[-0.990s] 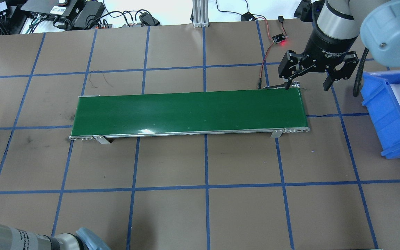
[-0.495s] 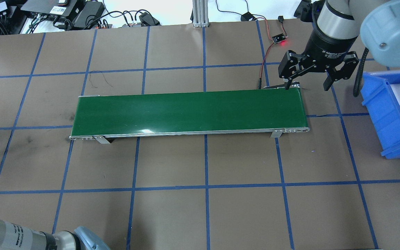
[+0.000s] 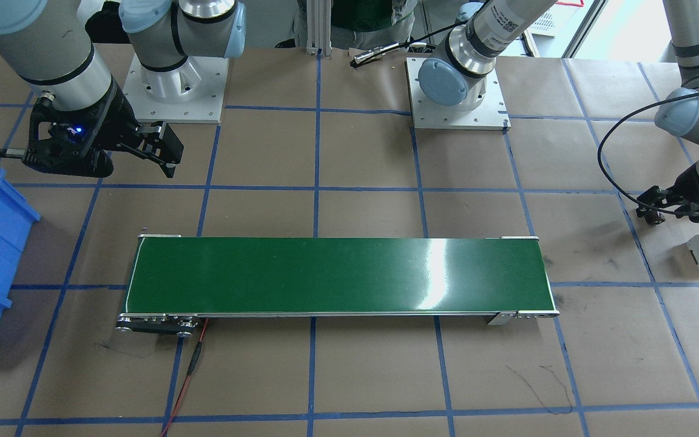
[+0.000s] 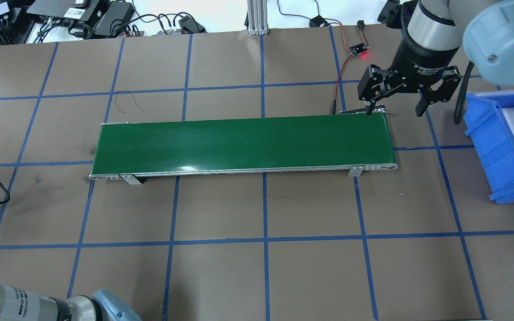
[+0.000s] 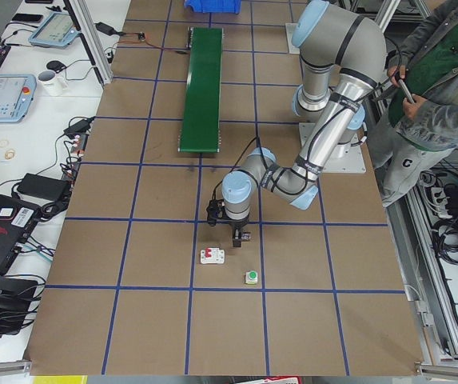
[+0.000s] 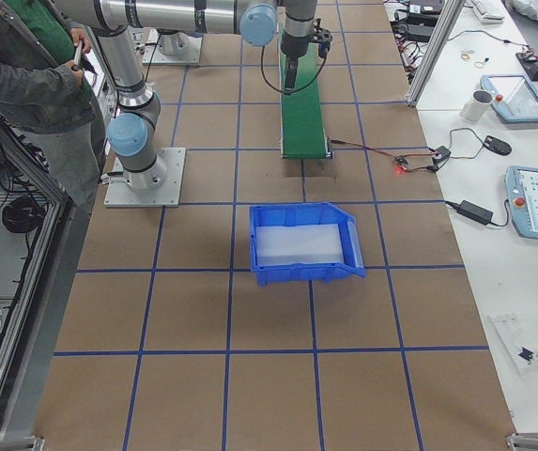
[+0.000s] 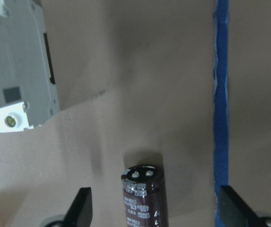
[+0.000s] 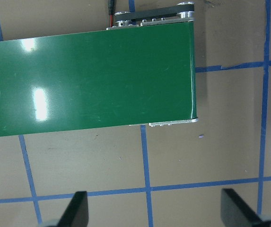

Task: Move capacitor from left to right
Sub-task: 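Close the left gripper on the brown capacitor and lift it, then carry the capacitor with the left gripper over the conveyor's near end, then lower the capacitor onto the green belt and open the left gripper, then raise the left gripper away while the right gripper moves to the belt's far end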

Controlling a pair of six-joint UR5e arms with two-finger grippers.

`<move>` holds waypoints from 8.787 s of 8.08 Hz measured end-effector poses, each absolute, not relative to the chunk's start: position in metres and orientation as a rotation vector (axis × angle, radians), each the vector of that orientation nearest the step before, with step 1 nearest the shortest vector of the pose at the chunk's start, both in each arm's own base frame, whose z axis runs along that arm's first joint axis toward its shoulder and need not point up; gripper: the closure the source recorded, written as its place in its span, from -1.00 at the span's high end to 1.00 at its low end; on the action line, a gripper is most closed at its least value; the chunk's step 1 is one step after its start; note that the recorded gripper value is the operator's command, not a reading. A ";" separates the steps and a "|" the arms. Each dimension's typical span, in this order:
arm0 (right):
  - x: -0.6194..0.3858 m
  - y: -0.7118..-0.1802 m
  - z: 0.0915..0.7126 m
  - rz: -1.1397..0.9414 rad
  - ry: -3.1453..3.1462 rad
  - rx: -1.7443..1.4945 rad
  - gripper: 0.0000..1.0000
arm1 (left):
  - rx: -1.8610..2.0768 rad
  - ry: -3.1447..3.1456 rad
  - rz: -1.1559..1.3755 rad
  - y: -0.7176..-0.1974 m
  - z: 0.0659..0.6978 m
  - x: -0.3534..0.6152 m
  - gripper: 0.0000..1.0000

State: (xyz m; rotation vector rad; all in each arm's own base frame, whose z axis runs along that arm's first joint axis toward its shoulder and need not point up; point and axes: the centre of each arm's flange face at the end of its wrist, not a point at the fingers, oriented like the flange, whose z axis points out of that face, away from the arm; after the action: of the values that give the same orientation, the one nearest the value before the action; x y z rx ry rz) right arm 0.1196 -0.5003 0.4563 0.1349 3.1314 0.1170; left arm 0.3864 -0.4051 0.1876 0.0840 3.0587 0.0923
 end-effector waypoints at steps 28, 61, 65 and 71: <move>0.117 -0.501 0.457 0.113 3.137 0.135 1.00 | -0.120 2.854 0.141 -0.485 0.313 0.046 -1.00; 0.116 -0.501 0.456 0.115 3.146 0.135 1.00 | -0.098 3.081 -0.113 -0.587 0.374 -0.045 1.00; 0.116 -0.501 0.456 0.115 3.144 0.134 1.00 | -0.158 3.066 -0.257 -0.590 0.425 -0.024 1.00; 0.115 -0.516 0.437 0.058 3.141 0.053 1.00 | -0.144 3.039 -0.344 -0.585 0.445 -0.022 1.00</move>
State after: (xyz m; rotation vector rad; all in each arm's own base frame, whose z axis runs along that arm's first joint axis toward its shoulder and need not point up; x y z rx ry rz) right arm 0.1147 -0.5159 0.4372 0.0526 3.1413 0.0581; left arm -0.0219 -0.5848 0.4447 -0.1439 3.0392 -0.3438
